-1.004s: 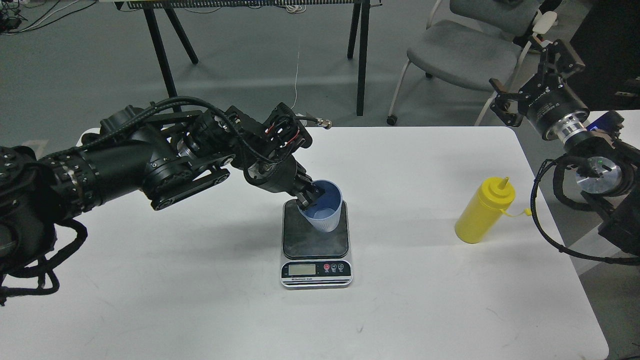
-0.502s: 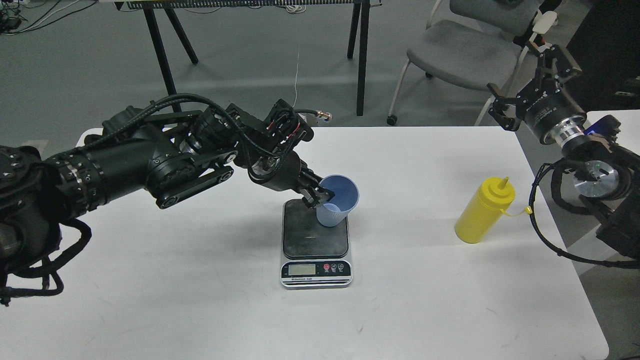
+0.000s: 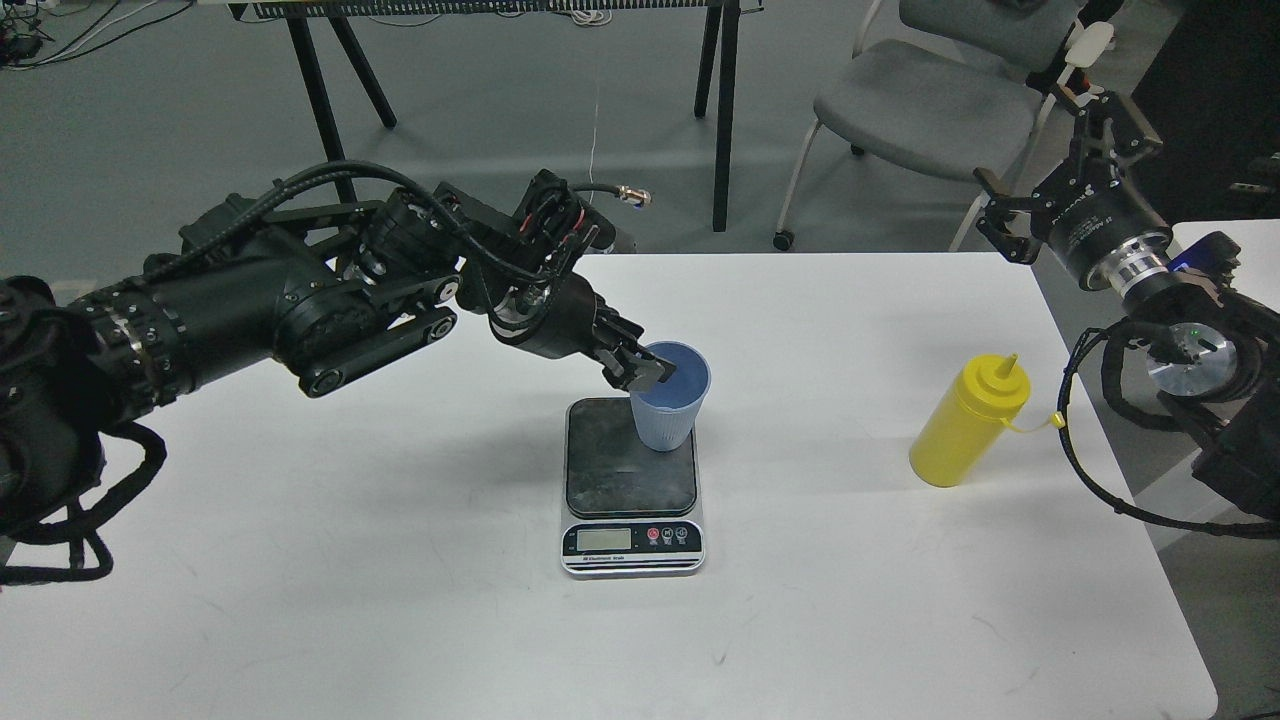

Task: Pour seasoning into cup on scale with both arms
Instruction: 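Withdraw the left gripper up and away from the cup, then reach the right gripper to the yellow bottle and grasp it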

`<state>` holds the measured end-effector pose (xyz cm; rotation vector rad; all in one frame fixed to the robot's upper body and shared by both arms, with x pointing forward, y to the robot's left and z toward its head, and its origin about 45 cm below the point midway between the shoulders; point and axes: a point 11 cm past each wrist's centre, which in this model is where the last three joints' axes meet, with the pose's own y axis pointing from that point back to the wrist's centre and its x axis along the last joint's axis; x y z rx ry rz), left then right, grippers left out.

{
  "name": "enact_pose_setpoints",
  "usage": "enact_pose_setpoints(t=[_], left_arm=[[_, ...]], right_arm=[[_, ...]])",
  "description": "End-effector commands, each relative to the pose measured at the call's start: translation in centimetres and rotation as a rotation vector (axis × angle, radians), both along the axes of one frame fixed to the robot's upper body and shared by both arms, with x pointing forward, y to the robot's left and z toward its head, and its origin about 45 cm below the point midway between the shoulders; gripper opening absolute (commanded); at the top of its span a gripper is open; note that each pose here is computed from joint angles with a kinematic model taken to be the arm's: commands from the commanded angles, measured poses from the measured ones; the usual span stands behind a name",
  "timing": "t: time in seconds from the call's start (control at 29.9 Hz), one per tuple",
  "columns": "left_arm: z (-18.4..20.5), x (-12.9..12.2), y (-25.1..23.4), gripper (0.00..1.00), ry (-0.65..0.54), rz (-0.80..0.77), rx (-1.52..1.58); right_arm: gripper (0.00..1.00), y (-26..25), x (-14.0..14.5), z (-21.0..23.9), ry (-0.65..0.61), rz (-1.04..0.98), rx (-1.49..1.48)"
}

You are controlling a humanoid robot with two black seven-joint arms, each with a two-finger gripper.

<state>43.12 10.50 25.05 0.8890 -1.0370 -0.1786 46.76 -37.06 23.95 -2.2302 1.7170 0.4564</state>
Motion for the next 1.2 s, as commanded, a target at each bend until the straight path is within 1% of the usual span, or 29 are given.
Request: enact_pose_setpoints(t=[0.0,0.07,0.13,0.27,0.3,0.37,0.43,0.6,0.67,0.8,0.87,1.0,1.17], left_arm=[[4.1,1.5,0.2,0.71,0.047,0.102,-0.178],[6.5,3.1,1.1,0.75,0.08,0.204,-0.309],[8.6,5.0,2.9,0.8,0.123,0.34,-0.478],[12.4,8.2,7.4,0.87,0.237,0.597,-0.936],[12.2,8.7,9.4,0.88,0.269,0.671,-1.04],[10.4,9.0,12.5,0.9,0.332,0.794,-1.193],[8.8,8.9,13.9,0.9,0.398,0.864,-1.305],[4.6,7.8,16.3,0.92,0.502,0.985,-1.474],[4.0,7.6,16.9,0.94,0.516,1.007,-1.527],[3.1,7.5,17.6,0.95,0.513,1.035,-1.536],[2.7,7.3,17.8,0.95,0.515,1.045,-1.534],[2.2,7.2,18.3,0.95,0.513,1.061,-1.53],[1.8,7.1,18.1,0.95,0.519,1.066,-1.531]], right_arm=[[1.0,-0.9,-0.1,0.4,-0.011,-0.022,0.01],[1.0,-1.6,-0.2,0.5,-0.016,-0.05,0.035],[1.0,-3.5,-0.7,0.7,-0.024,-0.095,0.048],[1.0,-7.7,-2.8,-0.1,-0.001,-0.188,0.082],[1.0,-9.0,-3.6,-0.4,0.008,-0.217,0.094],[1.0,-11.2,-5.0,-0.6,0.028,-0.263,0.118],[1.0,-12.5,-7.1,-2.0,0.084,-0.284,0.167],[1.0,-13.2,-12.9,-5.4,0.244,-0.307,0.38],[1.0,-12.4,-15.6,-7.6,0.313,-0.322,0.467],[1.0,-10.9,-20.3,-11.4,0.431,-0.355,0.559],[1.0,-10.1,-21.7,-12.4,0.467,-0.353,0.584],[1.0,-8.2,-23.5,-13.5,0.509,-0.339,0.625],[1.0,-5.4,-23.8,-13.6,0.522,-0.291,0.677]])
